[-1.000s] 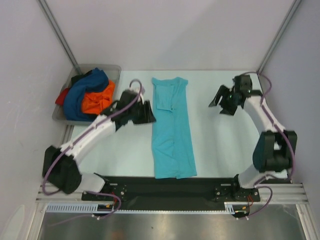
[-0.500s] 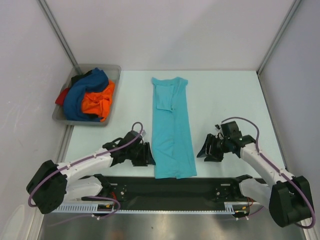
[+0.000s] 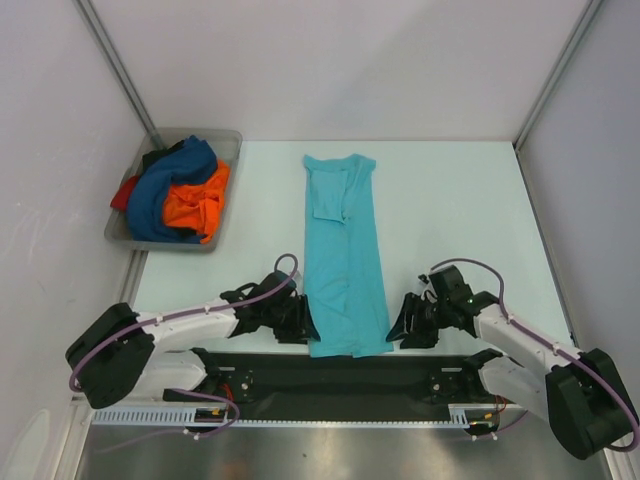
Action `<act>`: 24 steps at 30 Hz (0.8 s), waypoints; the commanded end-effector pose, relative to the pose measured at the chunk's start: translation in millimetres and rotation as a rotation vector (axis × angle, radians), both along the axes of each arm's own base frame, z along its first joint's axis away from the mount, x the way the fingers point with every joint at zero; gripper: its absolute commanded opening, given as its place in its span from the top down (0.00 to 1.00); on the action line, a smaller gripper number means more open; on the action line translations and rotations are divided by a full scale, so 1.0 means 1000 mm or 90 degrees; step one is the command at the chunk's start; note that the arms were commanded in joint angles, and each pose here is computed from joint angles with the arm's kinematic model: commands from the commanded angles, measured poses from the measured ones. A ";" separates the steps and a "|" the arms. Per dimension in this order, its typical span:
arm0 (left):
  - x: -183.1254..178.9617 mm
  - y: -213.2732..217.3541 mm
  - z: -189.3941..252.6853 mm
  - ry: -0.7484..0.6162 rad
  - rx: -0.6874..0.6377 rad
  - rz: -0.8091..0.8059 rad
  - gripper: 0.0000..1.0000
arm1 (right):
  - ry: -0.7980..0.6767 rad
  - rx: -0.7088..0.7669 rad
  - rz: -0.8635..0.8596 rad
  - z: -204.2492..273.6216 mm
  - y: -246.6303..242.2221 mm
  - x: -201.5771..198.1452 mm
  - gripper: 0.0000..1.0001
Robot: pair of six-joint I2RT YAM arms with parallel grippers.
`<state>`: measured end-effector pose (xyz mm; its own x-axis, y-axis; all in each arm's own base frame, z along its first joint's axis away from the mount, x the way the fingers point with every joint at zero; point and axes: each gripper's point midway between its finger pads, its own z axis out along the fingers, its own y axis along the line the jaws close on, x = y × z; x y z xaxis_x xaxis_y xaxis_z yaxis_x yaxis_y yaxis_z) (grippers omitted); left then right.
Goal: Fold and stack the t-shirts
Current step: Fold the tshirt
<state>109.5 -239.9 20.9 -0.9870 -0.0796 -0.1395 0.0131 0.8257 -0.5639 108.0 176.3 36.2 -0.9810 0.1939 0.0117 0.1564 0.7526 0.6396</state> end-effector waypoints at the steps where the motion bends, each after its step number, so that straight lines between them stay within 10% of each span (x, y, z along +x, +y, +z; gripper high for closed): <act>1: -0.004 0.000 -0.007 0.016 0.017 0.007 0.53 | -0.004 0.005 0.000 -0.004 0.005 0.002 0.48; 17: -0.020 0.004 -0.017 0.055 0.028 0.015 0.61 | 0.011 -0.006 0.018 -0.022 0.006 -0.006 0.56; 24: -0.023 0.016 -0.025 0.061 0.055 0.035 1.00 | 0.024 -0.024 0.035 -0.026 0.001 -0.014 1.00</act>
<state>93.2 -242.1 11.3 -0.9921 -0.1105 -0.0594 -0.0586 0.8268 -0.5594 99.2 181.5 15.1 -0.9859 0.1610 0.0454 0.1535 0.7626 0.6284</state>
